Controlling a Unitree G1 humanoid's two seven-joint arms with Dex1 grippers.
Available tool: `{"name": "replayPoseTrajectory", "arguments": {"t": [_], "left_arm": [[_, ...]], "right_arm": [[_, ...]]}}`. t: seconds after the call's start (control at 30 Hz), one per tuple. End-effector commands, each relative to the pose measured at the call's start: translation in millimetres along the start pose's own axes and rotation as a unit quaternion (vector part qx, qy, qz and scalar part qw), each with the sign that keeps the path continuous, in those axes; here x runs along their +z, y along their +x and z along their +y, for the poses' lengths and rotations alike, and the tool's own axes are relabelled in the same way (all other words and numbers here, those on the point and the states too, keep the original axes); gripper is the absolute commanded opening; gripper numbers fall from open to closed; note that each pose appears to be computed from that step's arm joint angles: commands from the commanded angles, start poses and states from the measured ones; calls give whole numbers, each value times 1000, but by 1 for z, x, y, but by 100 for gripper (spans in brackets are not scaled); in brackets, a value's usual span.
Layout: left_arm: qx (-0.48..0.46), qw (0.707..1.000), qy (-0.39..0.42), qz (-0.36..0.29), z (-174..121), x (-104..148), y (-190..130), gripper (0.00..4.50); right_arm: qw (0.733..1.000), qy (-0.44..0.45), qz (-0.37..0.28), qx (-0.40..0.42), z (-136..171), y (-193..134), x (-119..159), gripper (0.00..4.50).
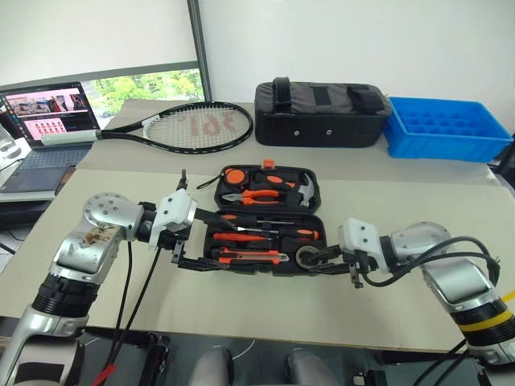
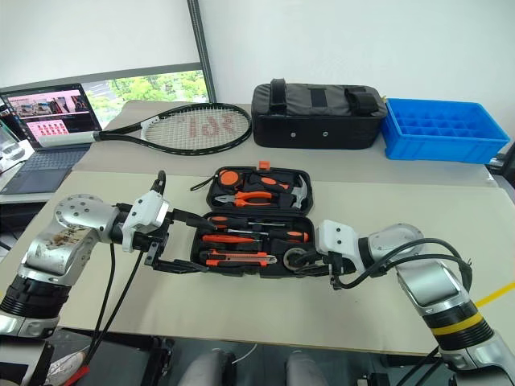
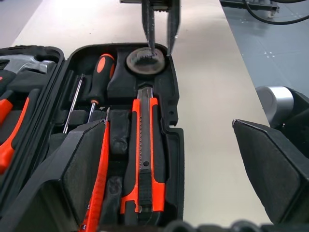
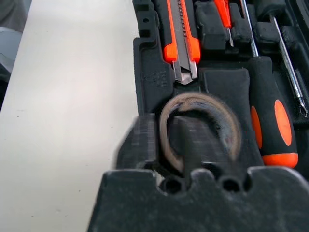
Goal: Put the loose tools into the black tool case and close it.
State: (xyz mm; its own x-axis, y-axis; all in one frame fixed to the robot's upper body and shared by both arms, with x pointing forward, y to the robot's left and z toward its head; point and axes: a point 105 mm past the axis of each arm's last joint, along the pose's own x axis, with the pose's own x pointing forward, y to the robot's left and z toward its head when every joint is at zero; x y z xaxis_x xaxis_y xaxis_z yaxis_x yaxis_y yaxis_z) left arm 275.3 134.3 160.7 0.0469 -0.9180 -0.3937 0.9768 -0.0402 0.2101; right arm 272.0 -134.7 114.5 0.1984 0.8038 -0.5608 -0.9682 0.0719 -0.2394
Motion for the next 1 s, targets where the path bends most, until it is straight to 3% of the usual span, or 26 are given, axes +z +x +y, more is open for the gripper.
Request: {"name": "replayPoseTrajectory", "arguments": {"t": [0.03, 0.13, 0.2, 0.33, 0.43, 0.57, 0.73, 0.77, 1.0], "left_arm": [[23, 1000, 4, -9, 3, 5, -11, 450], [58, 998, -16, -25, 14, 2, -17, 450], [104, 993, -36, -47, 29, -1, -22, 450], [207, 966, -119, -101, 67, -13, -31, 450], [260, 936, -199, -133, 95, -27, -37, 450], [304, 911, -269, -73, 114, -60, -36, 450], [299, 879, -359, -93, 124, -68, -29, 450], [295, 877, -368, -93, 126, -69, -27, 450], [309, 854, -403, -108, 135, -72, -23, 450]], "right_arm": [[999, -12, -29, -26, -15, -18, 21, 273], [997, 9, -46, -68, -31, -29, 24, 393], [993, 33, -52, -102, -46, -34, 22, 449], [971, 129, -73, -190, -83, -36, 6, 449], [935, 237, -97, -246, -111, -35, -7, 449], [884, 367, -127, -259, -133, -30, -16, 449], [858, 428, -117, -259, -144, -21, -29, 449], [856, 436, -117, -253, -144, -18, -30, 399], [849, 444, -134, -252, -153, -10, -26, 169]]}}
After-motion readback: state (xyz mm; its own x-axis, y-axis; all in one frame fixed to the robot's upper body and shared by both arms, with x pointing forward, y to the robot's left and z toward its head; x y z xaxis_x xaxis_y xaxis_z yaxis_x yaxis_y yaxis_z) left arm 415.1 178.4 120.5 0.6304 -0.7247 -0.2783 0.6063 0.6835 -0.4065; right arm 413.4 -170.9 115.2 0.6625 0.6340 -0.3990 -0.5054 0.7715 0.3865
